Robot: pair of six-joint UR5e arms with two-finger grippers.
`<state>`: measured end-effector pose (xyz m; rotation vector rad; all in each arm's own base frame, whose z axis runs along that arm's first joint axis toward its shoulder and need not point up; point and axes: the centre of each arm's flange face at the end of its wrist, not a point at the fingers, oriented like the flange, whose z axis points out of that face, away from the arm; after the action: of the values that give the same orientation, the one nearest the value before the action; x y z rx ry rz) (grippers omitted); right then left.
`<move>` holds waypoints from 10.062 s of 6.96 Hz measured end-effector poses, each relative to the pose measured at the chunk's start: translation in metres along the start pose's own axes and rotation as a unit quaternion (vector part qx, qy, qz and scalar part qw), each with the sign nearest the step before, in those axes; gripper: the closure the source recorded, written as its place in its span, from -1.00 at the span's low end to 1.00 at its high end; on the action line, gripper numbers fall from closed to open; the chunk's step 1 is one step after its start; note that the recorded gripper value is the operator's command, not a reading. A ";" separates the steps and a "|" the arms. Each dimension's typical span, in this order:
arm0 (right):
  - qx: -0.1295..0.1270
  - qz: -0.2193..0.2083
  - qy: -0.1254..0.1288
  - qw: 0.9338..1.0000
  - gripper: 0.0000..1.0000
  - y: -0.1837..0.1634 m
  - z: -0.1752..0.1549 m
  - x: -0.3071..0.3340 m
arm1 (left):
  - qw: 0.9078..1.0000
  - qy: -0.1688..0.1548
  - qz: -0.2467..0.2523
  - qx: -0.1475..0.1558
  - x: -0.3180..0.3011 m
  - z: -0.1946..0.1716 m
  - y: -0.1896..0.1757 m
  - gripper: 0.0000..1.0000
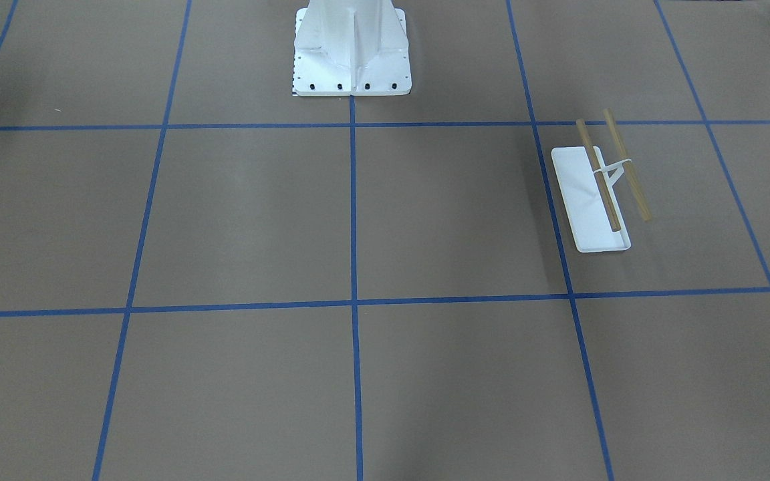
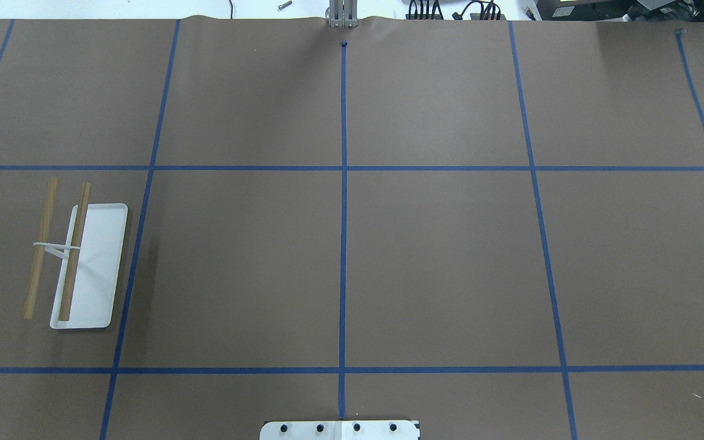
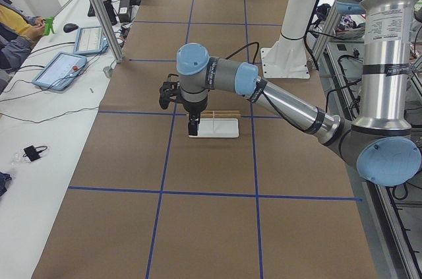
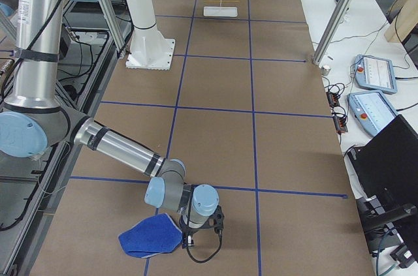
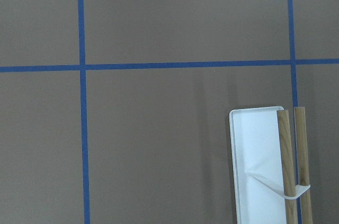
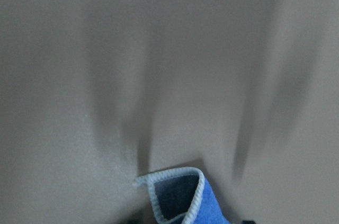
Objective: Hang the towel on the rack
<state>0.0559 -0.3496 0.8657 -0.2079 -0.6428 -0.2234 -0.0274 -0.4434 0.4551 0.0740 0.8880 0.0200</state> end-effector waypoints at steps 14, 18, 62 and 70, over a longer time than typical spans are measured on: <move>0.153 0.036 -0.128 0.979 1.00 -0.178 -0.238 -0.210 | 0.998 0.057 -0.010 0.027 0.040 -0.026 -0.013 -0.96; 0.159 0.087 -0.188 0.965 1.00 -0.267 -0.364 -0.481 | 0.984 0.129 -0.117 0.024 0.196 -0.044 -0.092 -0.96; 0.130 0.514 -0.497 0.687 -1.00 -0.194 -0.400 -0.673 | 0.830 0.397 -0.307 0.244 0.377 0.181 -0.055 1.00; 0.187 0.463 -0.448 0.742 -1.00 -0.200 -0.359 -0.639 | 0.880 0.299 -0.232 0.288 0.109 0.179 0.104 1.00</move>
<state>-0.2911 -0.5436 0.2186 -0.2186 -1.4385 1.0497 0.1819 -0.3443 0.4909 0.4269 1.4928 -0.7105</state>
